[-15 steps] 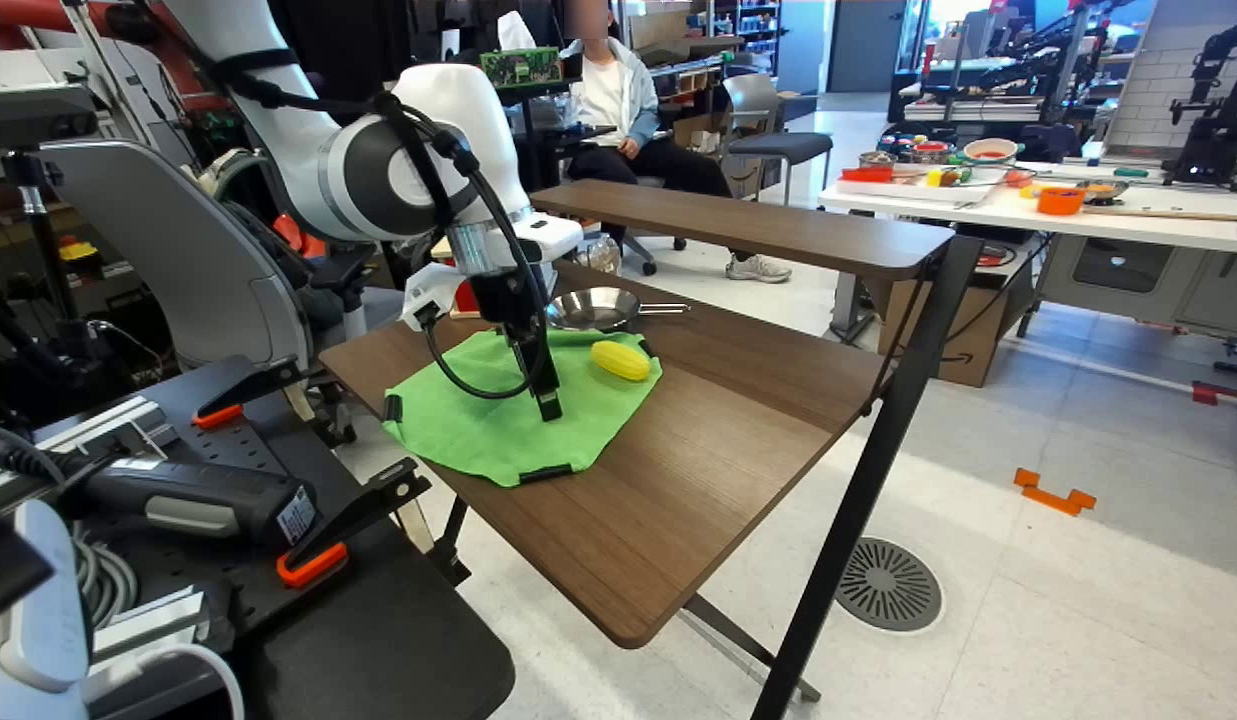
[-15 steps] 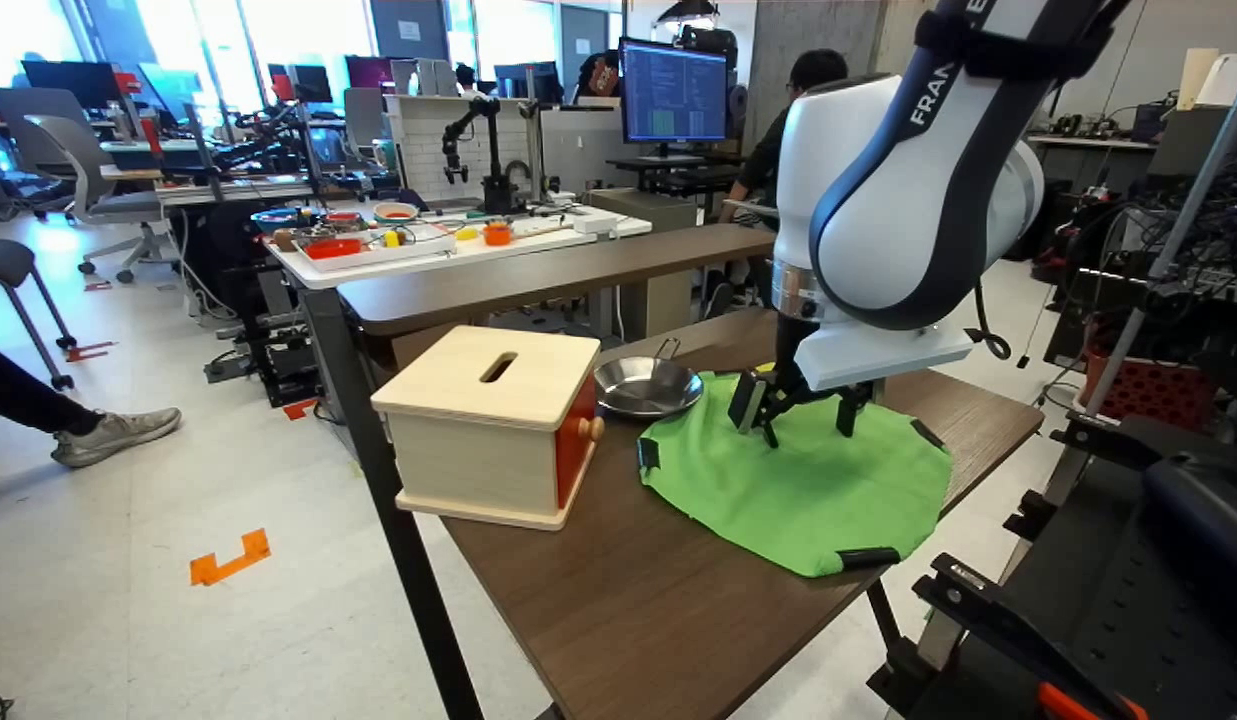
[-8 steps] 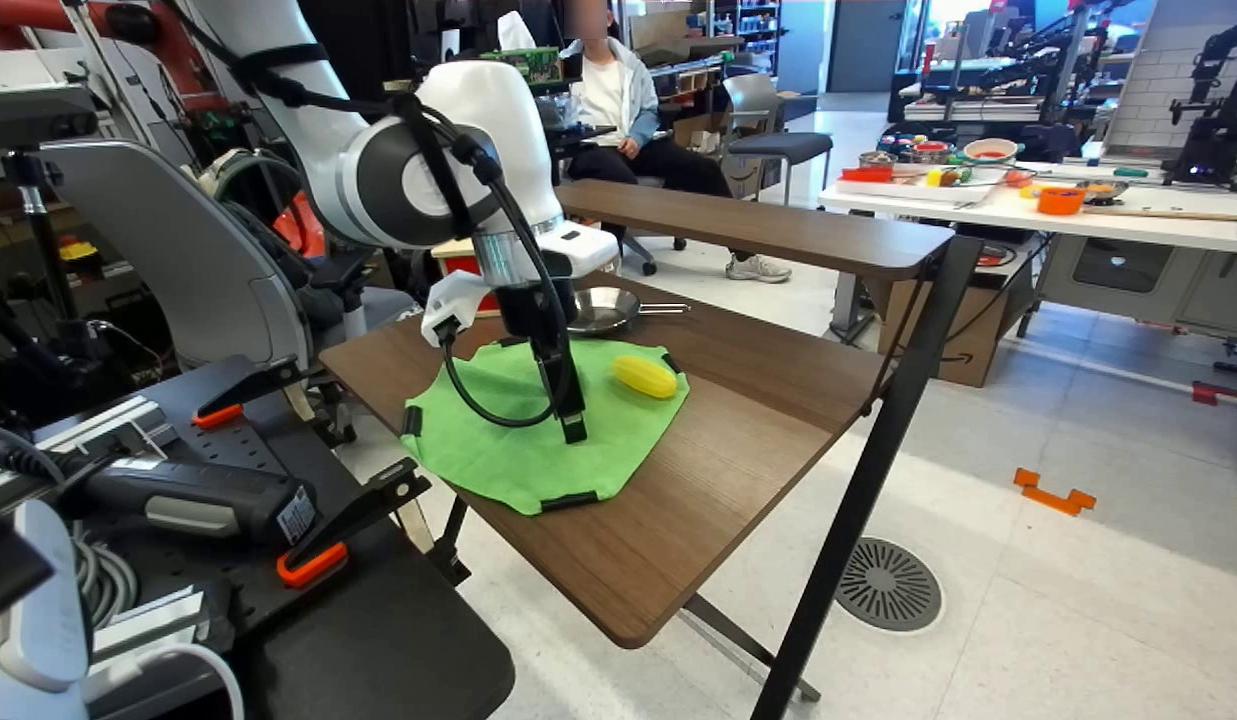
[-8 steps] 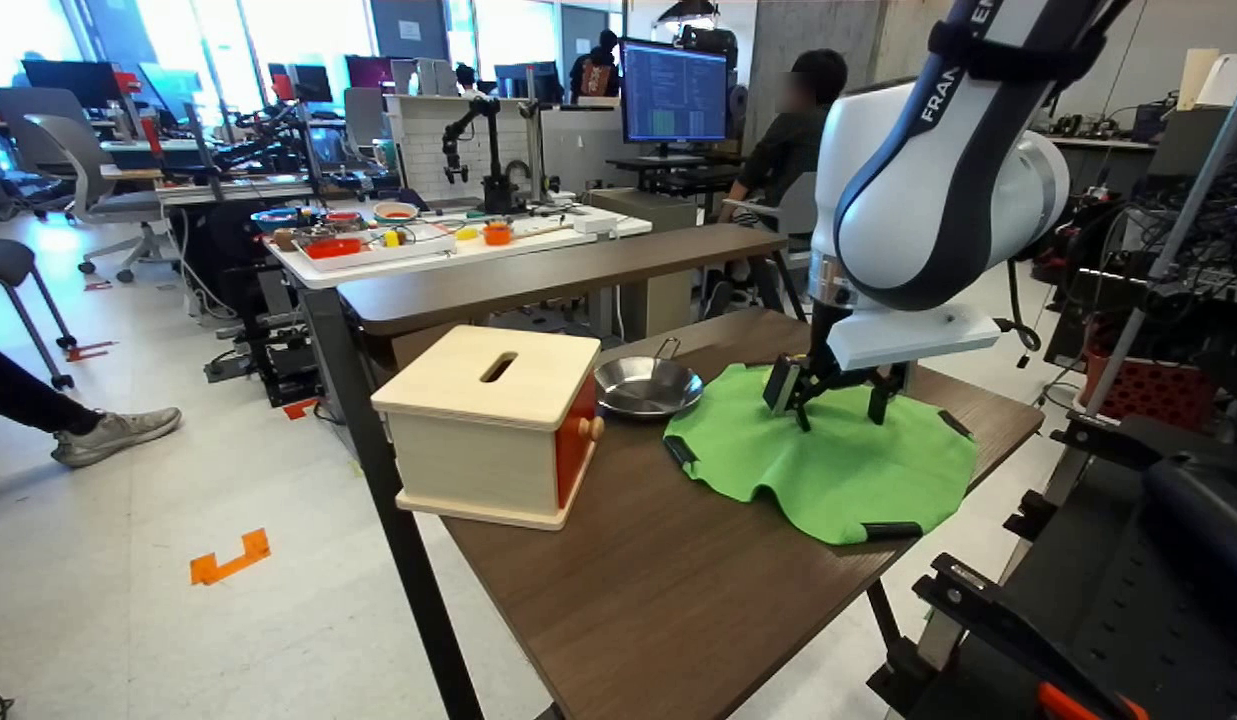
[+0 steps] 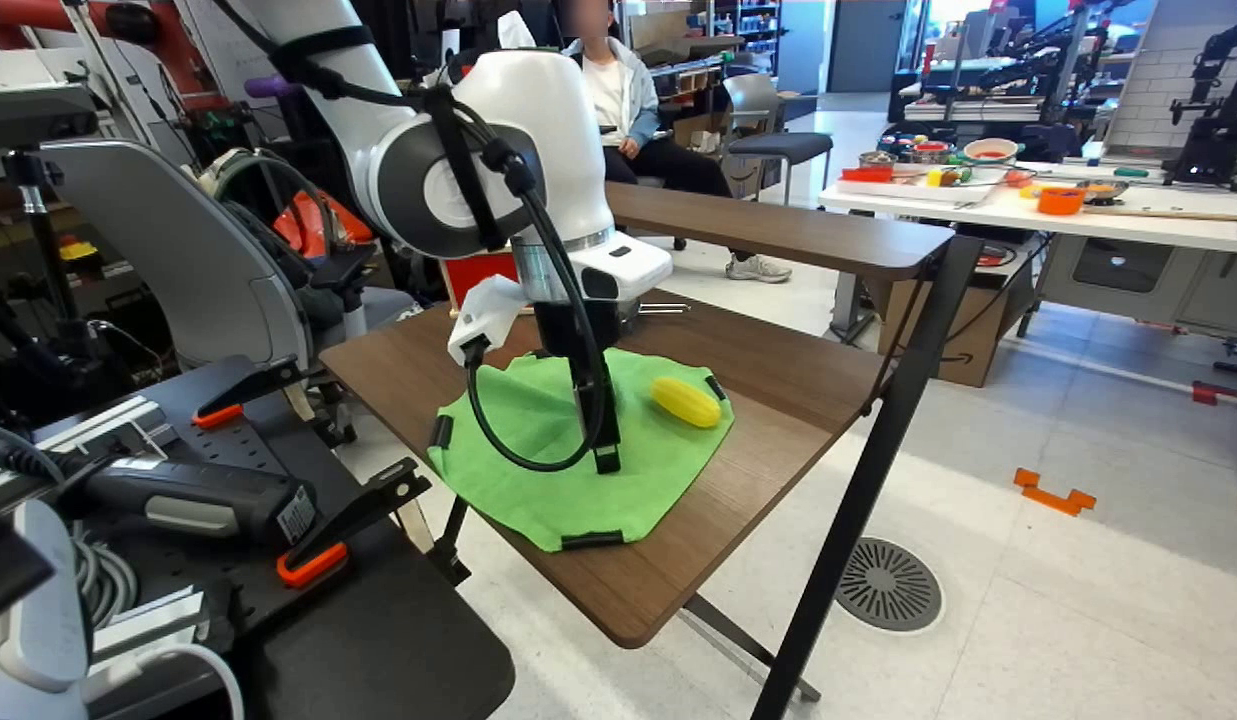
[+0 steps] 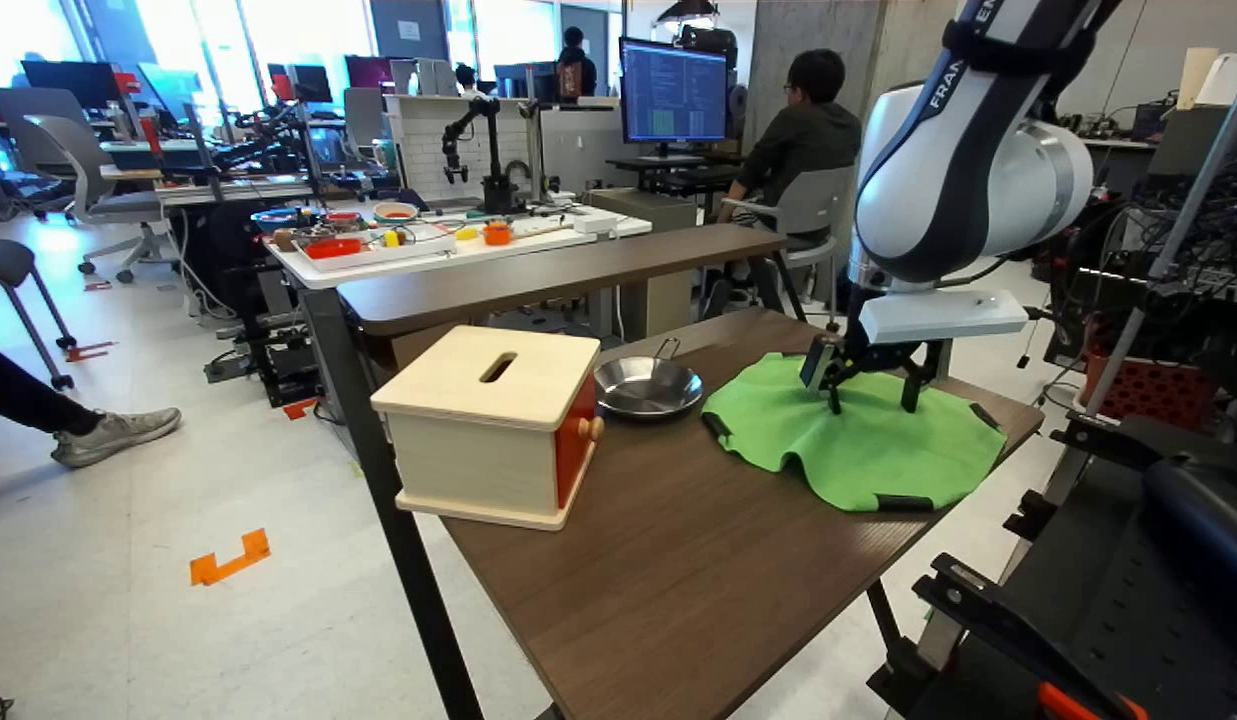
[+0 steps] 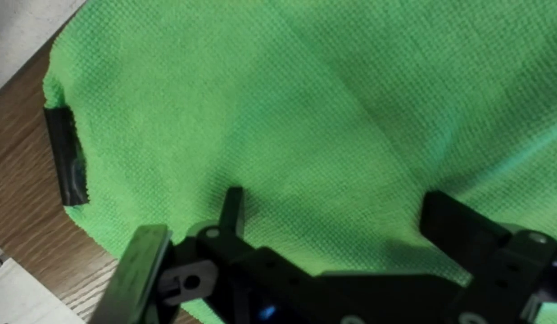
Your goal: Move the green towel to the right
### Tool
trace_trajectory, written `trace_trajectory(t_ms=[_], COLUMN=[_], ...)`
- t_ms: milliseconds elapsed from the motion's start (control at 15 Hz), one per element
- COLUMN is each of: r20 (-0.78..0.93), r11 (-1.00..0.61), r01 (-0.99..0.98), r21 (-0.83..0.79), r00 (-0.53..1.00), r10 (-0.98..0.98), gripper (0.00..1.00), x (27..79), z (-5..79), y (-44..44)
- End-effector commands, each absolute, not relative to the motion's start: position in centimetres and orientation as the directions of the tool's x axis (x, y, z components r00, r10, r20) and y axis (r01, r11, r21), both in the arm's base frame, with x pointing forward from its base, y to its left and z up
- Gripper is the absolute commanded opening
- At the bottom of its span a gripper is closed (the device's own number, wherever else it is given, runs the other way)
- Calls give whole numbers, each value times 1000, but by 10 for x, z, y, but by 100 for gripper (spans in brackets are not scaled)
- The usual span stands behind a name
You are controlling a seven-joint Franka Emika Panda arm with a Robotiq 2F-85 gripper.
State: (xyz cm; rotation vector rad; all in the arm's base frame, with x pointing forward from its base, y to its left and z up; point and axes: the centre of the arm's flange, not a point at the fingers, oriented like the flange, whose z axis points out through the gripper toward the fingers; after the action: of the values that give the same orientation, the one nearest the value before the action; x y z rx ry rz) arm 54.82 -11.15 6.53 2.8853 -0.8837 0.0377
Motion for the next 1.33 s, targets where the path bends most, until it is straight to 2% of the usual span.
trace_trajectory(t_ms=[0,1267], r20=[22,-37], r11=[-793,-690], r01=[-603,-721], r21=[82,65], r00=[797,689], r10=[-603,-723], gripper=[100,100], x=[560,576], z=[67,77], y=[-139,-207])
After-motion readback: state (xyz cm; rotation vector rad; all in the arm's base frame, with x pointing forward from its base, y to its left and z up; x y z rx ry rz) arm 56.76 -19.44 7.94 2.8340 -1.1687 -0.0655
